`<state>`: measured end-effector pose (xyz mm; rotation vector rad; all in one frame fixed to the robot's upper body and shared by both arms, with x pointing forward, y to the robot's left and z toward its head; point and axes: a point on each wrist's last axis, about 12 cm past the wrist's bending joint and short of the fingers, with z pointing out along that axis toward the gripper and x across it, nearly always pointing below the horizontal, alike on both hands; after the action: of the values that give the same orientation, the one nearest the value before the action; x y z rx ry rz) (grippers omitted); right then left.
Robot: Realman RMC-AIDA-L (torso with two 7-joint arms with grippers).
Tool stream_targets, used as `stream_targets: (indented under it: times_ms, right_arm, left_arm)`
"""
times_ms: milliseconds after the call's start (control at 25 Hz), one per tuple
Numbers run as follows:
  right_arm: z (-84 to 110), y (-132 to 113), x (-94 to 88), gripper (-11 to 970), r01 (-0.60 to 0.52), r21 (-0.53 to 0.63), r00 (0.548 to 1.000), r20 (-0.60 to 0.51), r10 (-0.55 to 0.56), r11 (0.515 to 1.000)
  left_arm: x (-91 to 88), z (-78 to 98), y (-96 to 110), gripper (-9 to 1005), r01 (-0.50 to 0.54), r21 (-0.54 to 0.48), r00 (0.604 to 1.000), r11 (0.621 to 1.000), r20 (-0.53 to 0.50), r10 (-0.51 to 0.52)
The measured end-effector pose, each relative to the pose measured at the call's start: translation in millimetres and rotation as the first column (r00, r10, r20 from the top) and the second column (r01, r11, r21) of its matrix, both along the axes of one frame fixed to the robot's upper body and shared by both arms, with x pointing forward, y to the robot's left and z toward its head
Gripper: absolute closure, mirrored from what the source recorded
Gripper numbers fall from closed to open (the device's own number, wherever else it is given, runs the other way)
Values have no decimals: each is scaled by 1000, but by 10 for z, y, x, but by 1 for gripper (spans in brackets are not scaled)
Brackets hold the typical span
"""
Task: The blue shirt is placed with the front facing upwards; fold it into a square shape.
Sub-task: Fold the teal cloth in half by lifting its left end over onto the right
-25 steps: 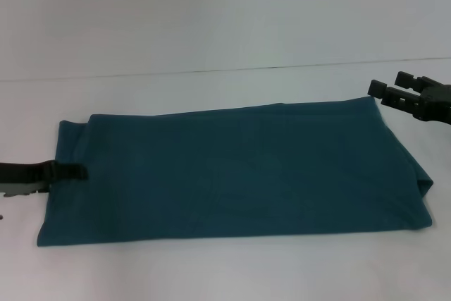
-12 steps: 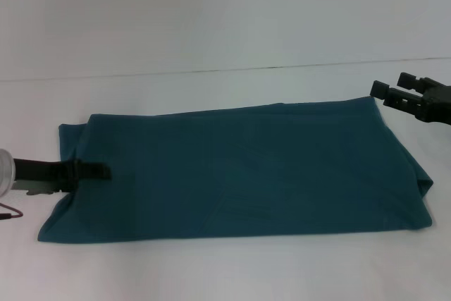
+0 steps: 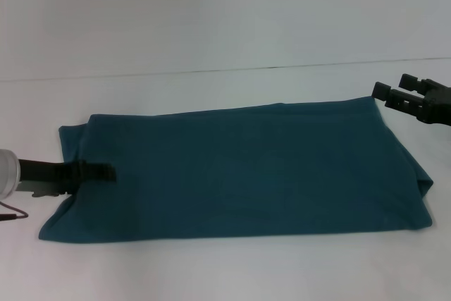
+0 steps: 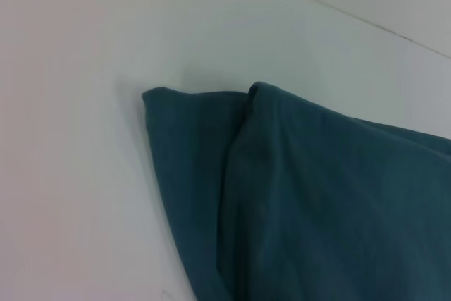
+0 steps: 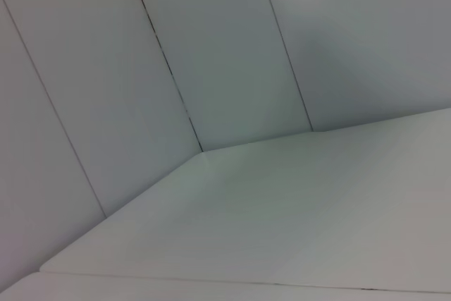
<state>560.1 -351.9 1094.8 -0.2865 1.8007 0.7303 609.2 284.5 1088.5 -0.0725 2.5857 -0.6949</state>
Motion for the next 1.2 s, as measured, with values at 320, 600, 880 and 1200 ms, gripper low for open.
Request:
stream_targets:
  times_ms: [320, 600, 880, 1200]
  right_arm:
    - [0, 0, 1, 43, 0, -1, 1000, 0, 0, 1000]
    - [-2, -4, 2, 43, 3, -2, 1000, 0, -3, 1000]
    - [1, -22, 0, 43, 14, 2, 1000, 2, -14, 1000]
    - [9, -15, 10, 44, 12, 3, 1000, 4, -12, 1000]
  left_arm:
    - [11, 6, -69, 126, 17, -23, 1000, 1000, -4, -17]
    - [23, 16, -84, 144, 23, -21, 1000, 1000, 1, -23]
    - [29, 17, -103, 308, 39, -5, 999, 999, 0, -39]
    - [29, 17, -119, 719, 51, 1, 999, 999, -2, -51]
